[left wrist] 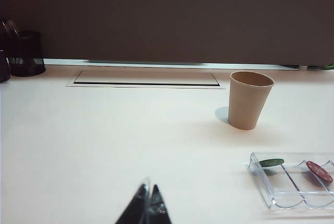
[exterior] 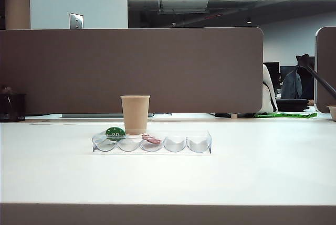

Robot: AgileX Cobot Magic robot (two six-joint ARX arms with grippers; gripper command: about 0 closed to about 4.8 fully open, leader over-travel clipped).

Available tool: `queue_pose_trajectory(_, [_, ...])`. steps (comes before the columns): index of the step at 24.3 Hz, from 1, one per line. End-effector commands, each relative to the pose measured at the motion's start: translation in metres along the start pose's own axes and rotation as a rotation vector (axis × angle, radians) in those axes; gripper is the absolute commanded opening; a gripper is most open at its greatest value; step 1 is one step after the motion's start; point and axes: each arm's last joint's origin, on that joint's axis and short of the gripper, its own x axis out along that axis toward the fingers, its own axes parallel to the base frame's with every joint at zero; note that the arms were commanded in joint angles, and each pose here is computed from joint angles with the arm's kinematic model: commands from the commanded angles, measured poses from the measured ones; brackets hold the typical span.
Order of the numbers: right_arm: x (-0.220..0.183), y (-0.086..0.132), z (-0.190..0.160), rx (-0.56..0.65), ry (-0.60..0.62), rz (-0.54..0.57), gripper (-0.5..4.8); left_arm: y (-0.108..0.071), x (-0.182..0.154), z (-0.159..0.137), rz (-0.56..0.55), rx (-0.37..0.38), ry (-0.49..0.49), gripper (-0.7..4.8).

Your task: Pick up the chip with the greater value and put it into the paper cup.

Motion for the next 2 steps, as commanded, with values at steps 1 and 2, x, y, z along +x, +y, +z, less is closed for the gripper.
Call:
queue_pose_trajectory(1, [0.0000, 0.0000, 0.0007, 0.004, -0.012, 0.000, -0.05, -0.0001, -0.0001, 0.0022, -0.003, 0.002, -0.015, -0.06])
queue_pose_trajectory(2, [0.0000, 0.0000, 0.0007, 0.004, -0.012, 0.000, -0.05, -0.0001, -0.0001, 0.0022, -0.003, 0.002, -0.015, -0.06])
